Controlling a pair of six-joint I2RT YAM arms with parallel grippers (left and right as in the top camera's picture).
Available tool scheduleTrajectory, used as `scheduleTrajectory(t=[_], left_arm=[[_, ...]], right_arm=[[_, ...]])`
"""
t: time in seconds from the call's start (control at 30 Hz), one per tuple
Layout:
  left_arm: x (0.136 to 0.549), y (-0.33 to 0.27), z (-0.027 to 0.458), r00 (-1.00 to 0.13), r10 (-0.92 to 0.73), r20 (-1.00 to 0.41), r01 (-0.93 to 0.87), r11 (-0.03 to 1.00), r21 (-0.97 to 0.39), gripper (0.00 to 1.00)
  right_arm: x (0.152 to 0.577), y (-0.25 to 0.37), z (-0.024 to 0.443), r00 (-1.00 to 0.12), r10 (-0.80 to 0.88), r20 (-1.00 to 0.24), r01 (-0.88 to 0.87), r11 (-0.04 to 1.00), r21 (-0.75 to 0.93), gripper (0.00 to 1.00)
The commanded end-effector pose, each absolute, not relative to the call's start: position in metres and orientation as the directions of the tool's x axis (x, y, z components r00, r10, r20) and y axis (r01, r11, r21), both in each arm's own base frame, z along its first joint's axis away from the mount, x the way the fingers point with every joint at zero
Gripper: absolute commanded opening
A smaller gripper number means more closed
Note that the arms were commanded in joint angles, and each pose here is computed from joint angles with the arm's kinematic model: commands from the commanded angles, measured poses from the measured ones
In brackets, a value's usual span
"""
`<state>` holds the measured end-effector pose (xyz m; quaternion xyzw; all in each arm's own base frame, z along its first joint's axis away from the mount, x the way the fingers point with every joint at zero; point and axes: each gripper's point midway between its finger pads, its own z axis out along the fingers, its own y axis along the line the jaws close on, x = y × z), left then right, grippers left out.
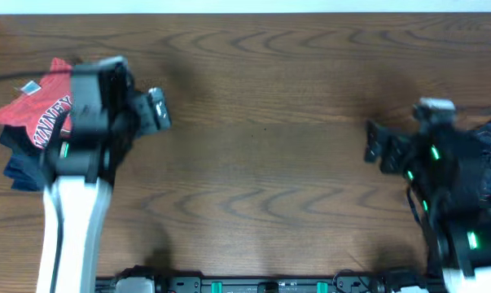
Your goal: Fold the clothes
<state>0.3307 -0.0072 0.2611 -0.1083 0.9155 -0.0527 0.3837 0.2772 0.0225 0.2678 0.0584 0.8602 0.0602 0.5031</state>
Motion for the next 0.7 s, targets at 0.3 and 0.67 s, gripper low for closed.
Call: scheduleTrajectory(t=[0.3, 0.67], left_arm=[[0.261, -0.003, 0.284, -0.446, -0.311, -0.839, -0.141, 0.95, -0.277, 0.98], [0.258, -0.003, 0.282, -0.453, -0.311, -0.836, -0.143, 0.95, -0.276, 0.98]], right_arm=[[0.215, 0.001, 0.234, -0.413, 0.207, -0.887, 0.119, 0.978, 0.173, 0.99], [0.165, -0.005, 0.165, -0.692, 0.176, -0.7, 0.164, 0.983, 0.085, 0.99]])
